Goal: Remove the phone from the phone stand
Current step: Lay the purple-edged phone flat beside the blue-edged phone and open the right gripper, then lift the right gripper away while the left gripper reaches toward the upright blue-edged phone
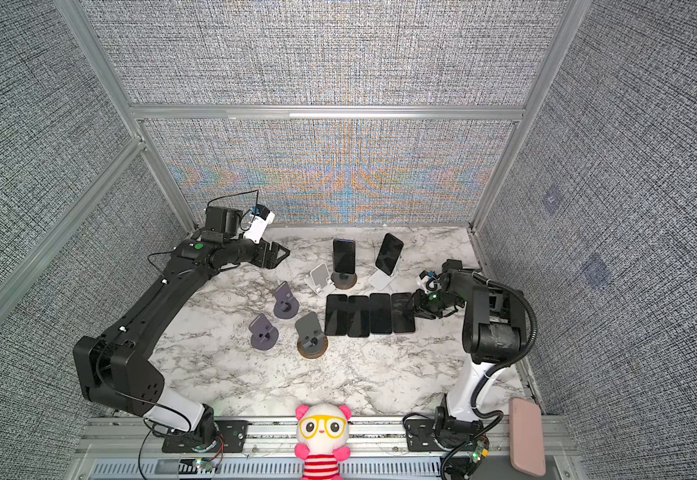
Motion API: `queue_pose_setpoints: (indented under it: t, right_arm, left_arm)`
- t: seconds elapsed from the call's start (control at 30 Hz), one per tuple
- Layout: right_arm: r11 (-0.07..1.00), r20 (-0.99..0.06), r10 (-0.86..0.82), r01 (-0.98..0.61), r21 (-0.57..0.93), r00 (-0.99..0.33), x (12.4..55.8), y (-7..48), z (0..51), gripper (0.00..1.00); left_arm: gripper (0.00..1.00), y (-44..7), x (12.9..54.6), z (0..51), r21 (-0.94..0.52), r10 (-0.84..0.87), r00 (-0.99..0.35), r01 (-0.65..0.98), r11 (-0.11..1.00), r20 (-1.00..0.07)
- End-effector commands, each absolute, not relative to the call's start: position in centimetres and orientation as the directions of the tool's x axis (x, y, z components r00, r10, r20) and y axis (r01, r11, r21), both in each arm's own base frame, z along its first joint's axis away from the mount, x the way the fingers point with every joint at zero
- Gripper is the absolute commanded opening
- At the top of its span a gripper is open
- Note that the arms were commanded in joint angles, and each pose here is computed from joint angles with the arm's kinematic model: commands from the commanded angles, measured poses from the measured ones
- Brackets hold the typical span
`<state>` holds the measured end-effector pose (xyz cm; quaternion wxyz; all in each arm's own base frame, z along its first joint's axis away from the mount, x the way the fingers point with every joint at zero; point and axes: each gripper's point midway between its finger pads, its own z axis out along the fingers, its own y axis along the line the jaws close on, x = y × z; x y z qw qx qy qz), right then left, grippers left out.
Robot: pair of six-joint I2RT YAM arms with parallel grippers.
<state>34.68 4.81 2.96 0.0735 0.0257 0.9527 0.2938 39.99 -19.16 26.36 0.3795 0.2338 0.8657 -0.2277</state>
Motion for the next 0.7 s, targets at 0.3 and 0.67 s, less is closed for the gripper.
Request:
queue_pose_setpoints:
  t: [0.3,0.67]
  right_arm:
    - [0.864,-0.146,0.101,0.014,0.503,-0.984,34.7,3.7,4.0,0.56]
    - [0.909,-0.238,0.127,0.017,0.416,-0.963,34.3,3.0,5.1,0.64]
  left_arm:
    - [0.79,-19.6,40.0,26.6,-0.224,0.231,-0.588,0.597,0.77,-0.775]
    - [0.8,-19.7,40.0,26.4,-0.23,0.234,-0.592,0.602,0.765,-0.771]
